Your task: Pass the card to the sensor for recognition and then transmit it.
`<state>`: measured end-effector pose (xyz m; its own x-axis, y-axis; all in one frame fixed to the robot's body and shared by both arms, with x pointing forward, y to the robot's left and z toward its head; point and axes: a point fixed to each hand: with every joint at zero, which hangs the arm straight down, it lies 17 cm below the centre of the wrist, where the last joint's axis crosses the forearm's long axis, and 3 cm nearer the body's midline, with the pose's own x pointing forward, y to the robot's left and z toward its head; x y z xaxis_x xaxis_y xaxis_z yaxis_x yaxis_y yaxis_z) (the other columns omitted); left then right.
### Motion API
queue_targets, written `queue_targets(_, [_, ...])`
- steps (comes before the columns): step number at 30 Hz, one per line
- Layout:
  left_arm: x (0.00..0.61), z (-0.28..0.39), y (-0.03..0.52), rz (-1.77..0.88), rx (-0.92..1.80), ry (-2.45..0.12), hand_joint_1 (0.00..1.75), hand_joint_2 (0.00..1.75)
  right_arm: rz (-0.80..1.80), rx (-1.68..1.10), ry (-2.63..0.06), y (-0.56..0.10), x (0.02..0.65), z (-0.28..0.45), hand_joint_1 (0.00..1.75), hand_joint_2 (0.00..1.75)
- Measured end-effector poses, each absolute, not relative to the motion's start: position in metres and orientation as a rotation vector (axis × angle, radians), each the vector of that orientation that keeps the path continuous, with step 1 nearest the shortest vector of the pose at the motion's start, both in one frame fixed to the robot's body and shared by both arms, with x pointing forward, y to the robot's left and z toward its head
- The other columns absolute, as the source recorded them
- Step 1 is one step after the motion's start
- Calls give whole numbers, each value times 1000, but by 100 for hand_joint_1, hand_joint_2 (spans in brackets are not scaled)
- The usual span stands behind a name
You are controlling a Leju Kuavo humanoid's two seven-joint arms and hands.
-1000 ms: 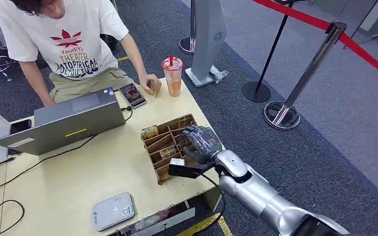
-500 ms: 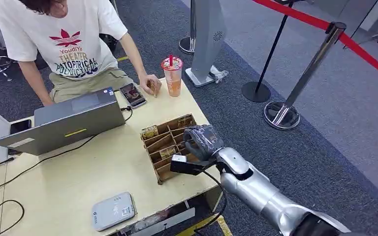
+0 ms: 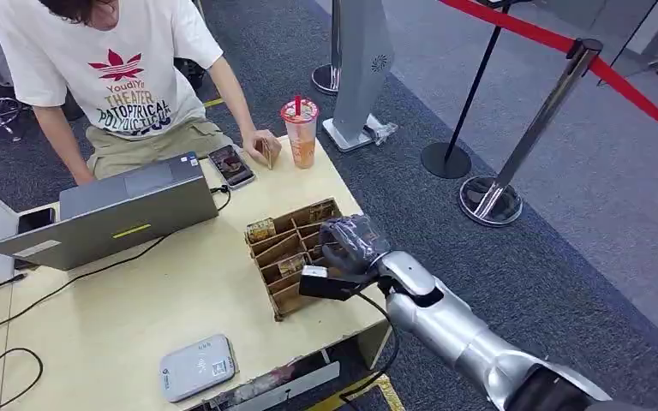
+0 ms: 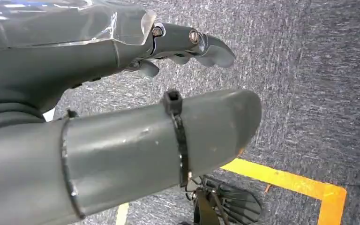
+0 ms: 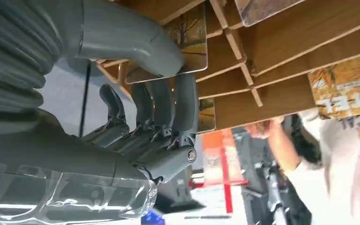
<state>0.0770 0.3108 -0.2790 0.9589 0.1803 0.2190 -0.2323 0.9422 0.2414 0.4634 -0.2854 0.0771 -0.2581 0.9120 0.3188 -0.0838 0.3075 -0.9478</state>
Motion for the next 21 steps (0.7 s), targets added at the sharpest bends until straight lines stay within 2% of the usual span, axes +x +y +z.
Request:
queue_targets(4, [77, -279, 311, 207, 266, -198, 0, 0, 1177, -727, -1506, -287, 465, 78, 155, 175])
queue_targets(6, [78, -279, 311, 205, 261, -201, 0, 0, 1190, -669, -1501, -287, 467, 78, 168, 175])
queue_targets(9, [79, -279, 313, 196, 257, -210, 0, 0, 1222, -585, -1485, -293, 473, 84, 164, 175])
queue_targets(10, [79, -279, 313, 194, 258, -210, 0, 0, 1229, -572, -1484, -296, 476, 87, 168, 175])
queue_targets(15, [79, -279, 316, 185, 261, -211, 0, 0, 1272, -567, -1466, -319, 494, 109, 164, 175])
queue_targets(16, [80, -279, 316, 184, 261, -210, 0, 0, 1280, -568, -1461, -322, 498, 113, 168, 175])
queue_targets(17, [80, -279, 316, 183, 262, -210, 0, 0, 1286, -570, -1459, -324, 502, 118, 161, 175])
queue_targets(20, [81, -279, 316, 180, 262, -206, 0, 0, 1311, -568, -1445, -329, 510, 129, 161, 175])
queue_targets(21, [82, -279, 317, 180, 263, -206, 0, 0, 1318, -572, -1444, -331, 514, 134, 169, 175])
